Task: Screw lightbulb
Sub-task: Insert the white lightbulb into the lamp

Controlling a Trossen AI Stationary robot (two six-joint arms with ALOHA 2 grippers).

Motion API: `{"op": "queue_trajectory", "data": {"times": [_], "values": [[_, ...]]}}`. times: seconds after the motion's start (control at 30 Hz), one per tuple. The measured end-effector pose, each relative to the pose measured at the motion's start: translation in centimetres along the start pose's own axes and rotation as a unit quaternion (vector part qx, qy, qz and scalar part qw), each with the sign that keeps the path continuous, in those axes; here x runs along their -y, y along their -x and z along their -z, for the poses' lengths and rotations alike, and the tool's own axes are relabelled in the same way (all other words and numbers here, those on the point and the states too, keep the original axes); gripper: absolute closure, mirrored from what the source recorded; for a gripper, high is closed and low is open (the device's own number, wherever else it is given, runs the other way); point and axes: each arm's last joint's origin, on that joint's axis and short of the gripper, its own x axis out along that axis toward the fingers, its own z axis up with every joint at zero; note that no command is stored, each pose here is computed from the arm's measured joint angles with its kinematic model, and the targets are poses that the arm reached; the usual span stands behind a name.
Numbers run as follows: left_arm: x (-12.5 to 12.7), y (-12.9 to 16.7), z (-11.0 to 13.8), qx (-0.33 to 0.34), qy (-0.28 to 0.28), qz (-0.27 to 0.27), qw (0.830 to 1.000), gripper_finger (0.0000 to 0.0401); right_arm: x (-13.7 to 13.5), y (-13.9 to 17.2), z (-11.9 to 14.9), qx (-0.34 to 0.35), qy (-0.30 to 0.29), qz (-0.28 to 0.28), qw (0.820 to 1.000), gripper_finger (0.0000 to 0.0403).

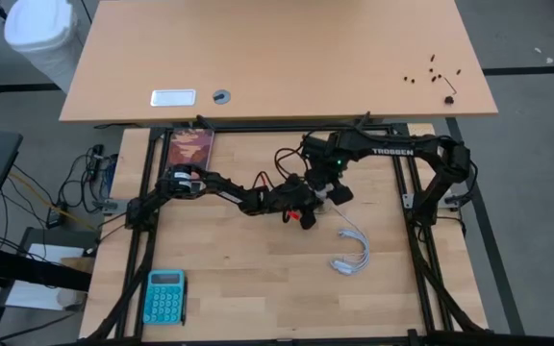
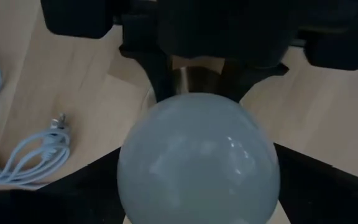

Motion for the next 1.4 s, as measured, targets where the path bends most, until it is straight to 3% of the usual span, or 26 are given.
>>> {"op": "queue_trajectory", "data": {"times": [0.47, 1.03, 1.17, 1.4], "values": [[0.1, 0.0, 0.0, 0.004, -0.008, 0.005, 1.000, 0.0223, -1.3, 0.3, -1.7, 0.013, 0.058, 0.005, 0.998, 0.0053], [0.1, 0.0, -0.1, 0.007, -0.013, 0.005, 1.000, 0.0223, -1.8, 0.0, -2.1, -0.008, 0.139, 0.023, 0.990, 0.0087], [0.1, 0.0, -0.1, 0.006, -0.012, 0.005, 1.000, 0.0223, -1.8, 0.0, -2.0, -0.013, 0.116, 0.020, 0.993, 0.0094], [0.0, 0.0, -0.1, 0.006, -0.009, -0.005, 1.000, 0.0223, -1.5, 0.3, -0.5, -0.050, 0.022, -0.007, 0.998, 0.0094]]}}
